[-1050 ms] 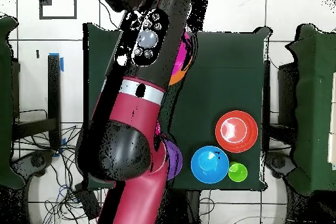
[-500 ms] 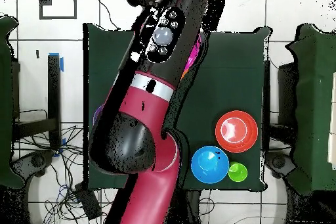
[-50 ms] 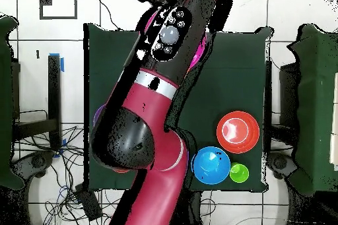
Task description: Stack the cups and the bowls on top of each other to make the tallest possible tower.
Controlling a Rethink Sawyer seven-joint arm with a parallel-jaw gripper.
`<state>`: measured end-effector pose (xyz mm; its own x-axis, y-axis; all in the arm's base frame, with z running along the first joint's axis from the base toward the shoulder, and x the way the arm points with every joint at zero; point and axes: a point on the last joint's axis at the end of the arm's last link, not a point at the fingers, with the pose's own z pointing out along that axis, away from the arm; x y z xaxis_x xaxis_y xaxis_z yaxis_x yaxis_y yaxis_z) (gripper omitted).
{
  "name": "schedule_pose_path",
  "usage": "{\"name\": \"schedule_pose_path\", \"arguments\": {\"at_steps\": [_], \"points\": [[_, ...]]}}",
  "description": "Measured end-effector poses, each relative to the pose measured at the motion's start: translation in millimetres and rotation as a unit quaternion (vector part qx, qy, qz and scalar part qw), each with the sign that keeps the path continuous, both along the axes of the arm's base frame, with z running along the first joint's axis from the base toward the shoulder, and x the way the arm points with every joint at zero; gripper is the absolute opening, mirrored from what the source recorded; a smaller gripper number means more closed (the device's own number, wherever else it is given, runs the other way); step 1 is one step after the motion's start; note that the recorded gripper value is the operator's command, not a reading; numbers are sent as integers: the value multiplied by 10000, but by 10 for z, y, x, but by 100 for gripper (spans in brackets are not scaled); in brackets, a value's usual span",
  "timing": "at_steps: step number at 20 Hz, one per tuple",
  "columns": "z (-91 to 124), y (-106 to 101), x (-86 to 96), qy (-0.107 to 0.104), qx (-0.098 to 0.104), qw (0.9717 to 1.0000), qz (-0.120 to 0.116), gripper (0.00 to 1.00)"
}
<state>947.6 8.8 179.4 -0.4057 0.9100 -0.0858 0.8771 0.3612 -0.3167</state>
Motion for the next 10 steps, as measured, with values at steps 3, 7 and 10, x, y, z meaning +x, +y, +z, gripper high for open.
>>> {"name": "schedule_pose_path", "arguments": {"at_steps": [3, 7, 10], "points": [[-6, 19, 20, -30, -29, 10000, -17, 0], [-32, 56, 49, -67, -98, 9999, -30, 0], [-39, 66, 61, -85, -133, 9999, -36, 0]]}}
